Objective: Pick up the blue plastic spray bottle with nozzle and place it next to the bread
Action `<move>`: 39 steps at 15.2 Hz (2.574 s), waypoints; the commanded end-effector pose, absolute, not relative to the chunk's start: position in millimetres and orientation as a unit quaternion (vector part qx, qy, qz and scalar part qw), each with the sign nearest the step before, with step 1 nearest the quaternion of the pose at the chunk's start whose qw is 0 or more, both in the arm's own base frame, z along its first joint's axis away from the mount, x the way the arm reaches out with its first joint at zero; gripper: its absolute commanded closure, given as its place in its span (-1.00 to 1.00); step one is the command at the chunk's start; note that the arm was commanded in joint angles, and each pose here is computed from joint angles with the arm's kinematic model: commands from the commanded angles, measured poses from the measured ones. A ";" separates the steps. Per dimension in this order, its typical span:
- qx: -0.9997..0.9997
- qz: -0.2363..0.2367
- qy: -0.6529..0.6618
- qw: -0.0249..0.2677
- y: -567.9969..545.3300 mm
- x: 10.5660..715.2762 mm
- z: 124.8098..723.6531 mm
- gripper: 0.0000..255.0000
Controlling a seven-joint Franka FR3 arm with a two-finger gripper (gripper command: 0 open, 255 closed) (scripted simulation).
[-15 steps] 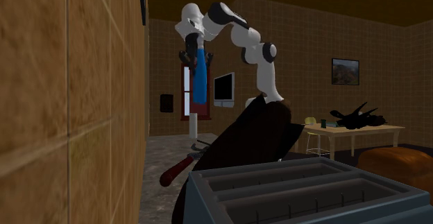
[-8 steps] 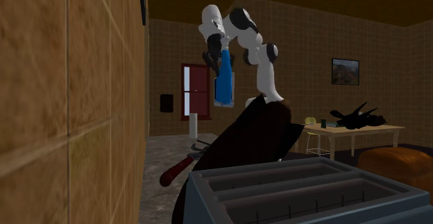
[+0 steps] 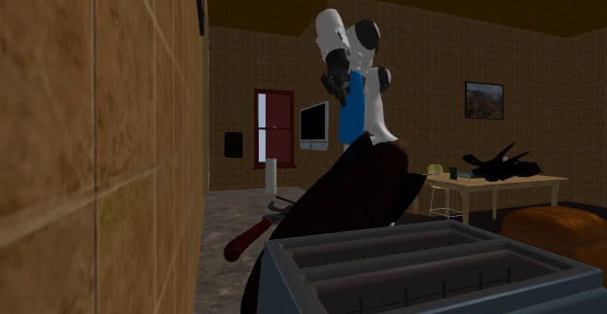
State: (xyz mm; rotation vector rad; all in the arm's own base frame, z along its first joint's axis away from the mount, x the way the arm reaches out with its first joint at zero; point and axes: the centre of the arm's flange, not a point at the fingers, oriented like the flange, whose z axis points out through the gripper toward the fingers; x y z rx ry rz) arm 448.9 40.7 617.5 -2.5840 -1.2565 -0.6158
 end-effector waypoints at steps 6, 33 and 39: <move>-0.875 -0.209 -0.424 0.101 112.4 388.7 615.5 1.00; -0.875 -0.209 -0.424 0.101 383.7 157.7 616.4 1.00; -0.875 -0.209 -0.424 0.101 444.0 106.3 616.6 1.00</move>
